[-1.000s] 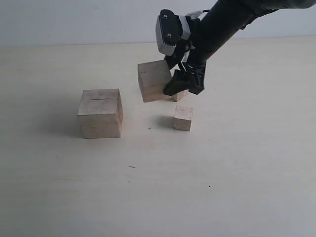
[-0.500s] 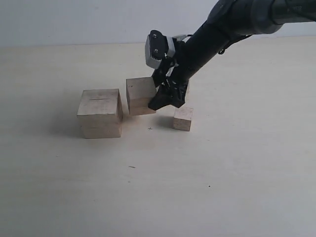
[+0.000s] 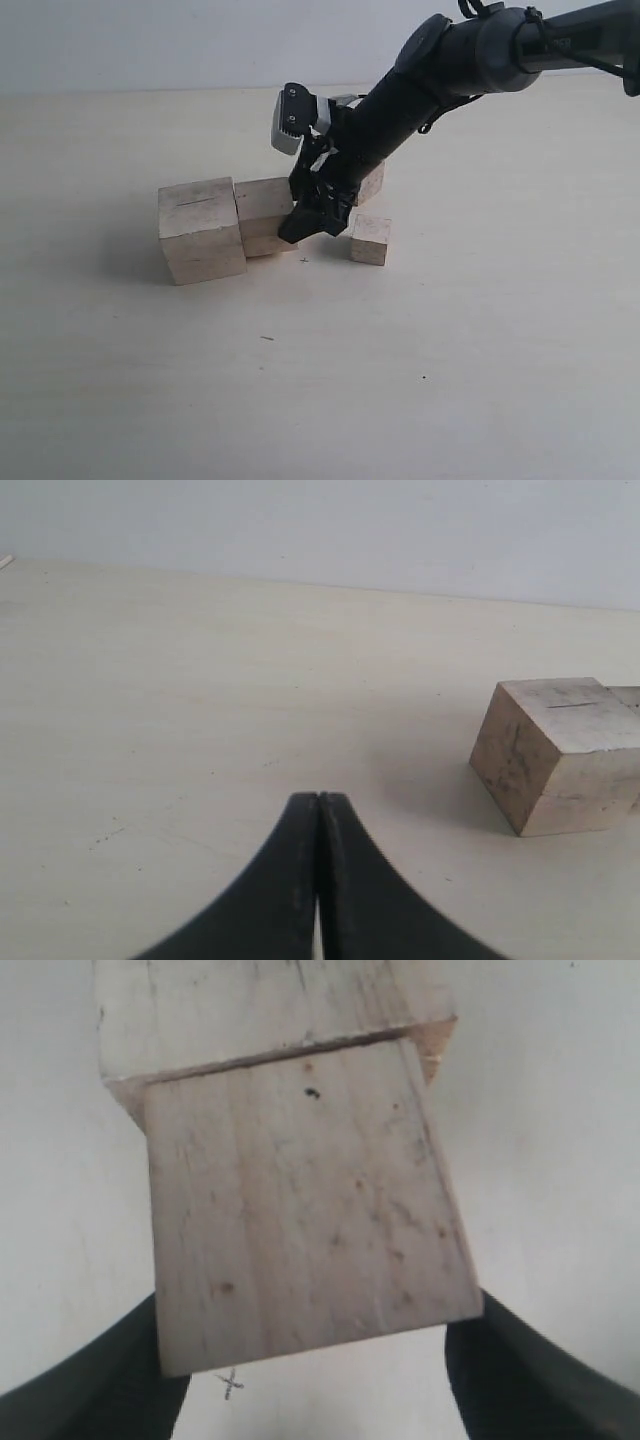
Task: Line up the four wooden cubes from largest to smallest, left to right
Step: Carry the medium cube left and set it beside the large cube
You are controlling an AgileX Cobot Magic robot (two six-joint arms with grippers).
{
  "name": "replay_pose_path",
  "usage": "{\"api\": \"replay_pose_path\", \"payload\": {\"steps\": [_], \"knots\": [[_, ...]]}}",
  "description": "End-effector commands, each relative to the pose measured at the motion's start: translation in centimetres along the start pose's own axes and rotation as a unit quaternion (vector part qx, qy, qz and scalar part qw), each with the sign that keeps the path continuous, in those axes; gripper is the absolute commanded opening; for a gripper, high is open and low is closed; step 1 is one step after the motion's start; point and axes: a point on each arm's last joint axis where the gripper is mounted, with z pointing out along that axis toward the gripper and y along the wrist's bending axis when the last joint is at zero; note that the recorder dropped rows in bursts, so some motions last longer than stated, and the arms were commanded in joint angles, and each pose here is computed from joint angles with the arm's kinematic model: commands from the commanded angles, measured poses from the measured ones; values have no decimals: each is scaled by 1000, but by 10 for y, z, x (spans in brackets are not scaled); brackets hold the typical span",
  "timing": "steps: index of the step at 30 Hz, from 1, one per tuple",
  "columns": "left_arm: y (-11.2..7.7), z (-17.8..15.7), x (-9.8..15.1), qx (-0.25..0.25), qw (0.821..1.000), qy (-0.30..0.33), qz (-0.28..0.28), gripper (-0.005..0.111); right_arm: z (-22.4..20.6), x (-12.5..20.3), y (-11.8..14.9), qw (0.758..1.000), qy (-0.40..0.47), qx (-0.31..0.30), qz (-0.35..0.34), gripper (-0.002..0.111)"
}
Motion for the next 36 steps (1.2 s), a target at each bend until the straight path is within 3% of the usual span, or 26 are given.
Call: {"api": "replay_pose_path", "payload": {"steps": [1, 9, 19, 32, 36], "knots": [[0, 0, -1, 4, 1000, -6, 0, 0, 2, 1, 2, 999, 0, -13, 35, 0], [0, 0, -1, 4, 1000, -6, 0, 0, 10, 16, 1, 997, 50, -19, 60, 0], [0, 0, -1, 4, 1000, -6, 0, 0, 40, -3, 18, 997, 73, -17, 21, 0], [0, 0, -1, 4, 1000, -6, 0, 0, 42, 1, 20, 990, 111, -3, 91, 0], [0, 0, -1, 4, 1000, -6, 0, 0, 42, 2, 25, 988, 119, -32, 94, 9]]}}
